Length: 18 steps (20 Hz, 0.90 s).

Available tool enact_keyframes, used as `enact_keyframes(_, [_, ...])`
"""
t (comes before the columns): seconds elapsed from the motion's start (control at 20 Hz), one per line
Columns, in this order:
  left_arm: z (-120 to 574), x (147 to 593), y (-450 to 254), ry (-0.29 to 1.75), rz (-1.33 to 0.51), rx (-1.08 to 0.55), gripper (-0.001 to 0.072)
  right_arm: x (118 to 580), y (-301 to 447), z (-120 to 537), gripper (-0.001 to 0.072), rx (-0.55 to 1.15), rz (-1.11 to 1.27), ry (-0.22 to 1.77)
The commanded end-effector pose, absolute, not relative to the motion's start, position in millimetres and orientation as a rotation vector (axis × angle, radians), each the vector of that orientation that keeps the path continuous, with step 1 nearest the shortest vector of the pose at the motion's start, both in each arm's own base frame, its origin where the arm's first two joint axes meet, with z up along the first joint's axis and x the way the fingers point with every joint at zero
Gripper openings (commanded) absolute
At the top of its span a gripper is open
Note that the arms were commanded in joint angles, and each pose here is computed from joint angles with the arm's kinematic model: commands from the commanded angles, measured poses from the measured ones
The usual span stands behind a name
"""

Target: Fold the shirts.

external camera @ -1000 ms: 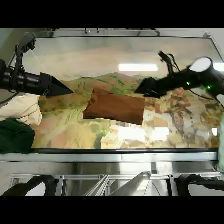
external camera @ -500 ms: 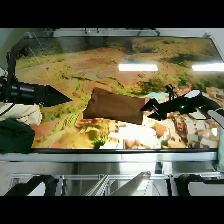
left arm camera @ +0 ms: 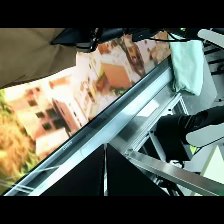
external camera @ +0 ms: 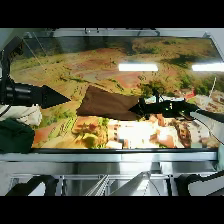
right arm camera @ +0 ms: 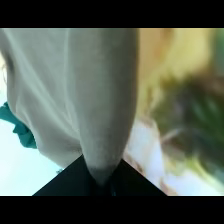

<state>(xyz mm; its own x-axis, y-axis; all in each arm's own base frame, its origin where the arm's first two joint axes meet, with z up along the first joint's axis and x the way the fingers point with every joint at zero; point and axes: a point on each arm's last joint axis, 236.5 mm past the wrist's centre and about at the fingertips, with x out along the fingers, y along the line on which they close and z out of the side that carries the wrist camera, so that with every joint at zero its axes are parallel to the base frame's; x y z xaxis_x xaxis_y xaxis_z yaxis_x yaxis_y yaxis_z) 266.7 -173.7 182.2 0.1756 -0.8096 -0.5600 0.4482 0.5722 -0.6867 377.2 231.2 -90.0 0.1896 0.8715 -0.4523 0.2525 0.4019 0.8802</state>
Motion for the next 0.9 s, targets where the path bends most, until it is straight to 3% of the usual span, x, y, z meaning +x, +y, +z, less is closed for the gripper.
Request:
enact_keyframes(0.0, [182.4,266.7,-173.4,1.056,-0.926,-0.409,0.0014,399.2,226.1,-16.9,0.0020,1.164,0.729,1.161])
enact_keyframes(0.15, [182.7,271.9,-172.5,1.040,-0.911,-0.409,0.0014,424.8,144.7,81.0,0.0019,1.115,0.665,0.870])
enact_keyframes(0.25, [181.4,276.0,-172.1,1.032,-0.909,-0.408,0.0015,421.9,46.5,122.0,0.0019,0.988,0.429,0.741])
enact_keyframes(0.35, [173.3,281.2,-171.7,1.054,-0.911,-0.416,0.0015,385.3,-70.0,144.5,0.0019,0.864,0.062,0.655])
enact_keyframes(0.45, [161.6,288.5,-171.4,1.083,-0.918,-0.426,0.0014,310.4,-175.4,152.2,0.0019,0.757,-0.348,0.597])
enact_keyframes(0.55, [148.2,295.1,-170.8,1.118,-0.927,-0.437,0.0015,220.7,-245.7,139.3,0.0019,0.663,-0.717,0.646])
enact_keyframes(0.6, [141.7,298.6,-170.5,1.129,-0.933,-0.437,0.0015,189.2,-264.5,122.7,0.0019,0.696,-0.870,0.686])
enact_keyframes(0.85, [116.9,300.5,-170.8,1.222,-0.969,-0.464,0.0014,114.5,-259.6,16.4,0.0019,0.708,-1.023,1.125])
